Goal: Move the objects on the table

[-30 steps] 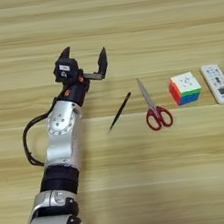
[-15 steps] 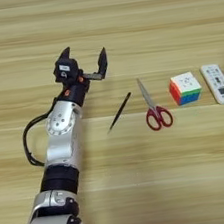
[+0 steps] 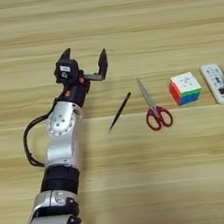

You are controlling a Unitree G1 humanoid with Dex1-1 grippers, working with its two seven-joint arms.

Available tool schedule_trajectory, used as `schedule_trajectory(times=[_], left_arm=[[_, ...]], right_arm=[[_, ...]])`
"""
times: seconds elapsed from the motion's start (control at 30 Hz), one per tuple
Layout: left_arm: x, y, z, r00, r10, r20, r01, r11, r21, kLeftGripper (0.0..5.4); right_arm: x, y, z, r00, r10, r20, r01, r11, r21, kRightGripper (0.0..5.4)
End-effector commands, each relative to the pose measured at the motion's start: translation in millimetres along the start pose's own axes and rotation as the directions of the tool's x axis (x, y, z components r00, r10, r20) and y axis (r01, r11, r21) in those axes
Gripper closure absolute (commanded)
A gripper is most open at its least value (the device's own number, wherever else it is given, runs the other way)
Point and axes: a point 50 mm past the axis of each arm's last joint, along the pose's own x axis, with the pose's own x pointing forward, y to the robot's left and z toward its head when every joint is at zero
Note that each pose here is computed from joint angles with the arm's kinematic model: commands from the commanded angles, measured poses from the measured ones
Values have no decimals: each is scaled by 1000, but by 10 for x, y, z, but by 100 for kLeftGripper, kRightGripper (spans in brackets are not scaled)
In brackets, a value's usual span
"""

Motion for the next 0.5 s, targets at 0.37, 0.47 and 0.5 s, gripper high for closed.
schedule_trajectory(times=[0.37, 0.47, 0.5], left_arm=[[38, -3, 21, 1000, -5, 9, 5, 1000, 7, 0], [39, 3, 10, 1000, -2, 5, 2, 1000, 8, 0], [42, 25, -5, 1000, 8, -1, -8, 1000, 10, 0]], right_arm=[[-8, 12, 37, 1000, 1, 21, -1, 1000, 8, 3], [-56, 66, 22, 1000, 18, 22, -18, 1000, 13, 3], [-61, 76, 27, 999, 21, 23, -22, 1000, 12, 3]])
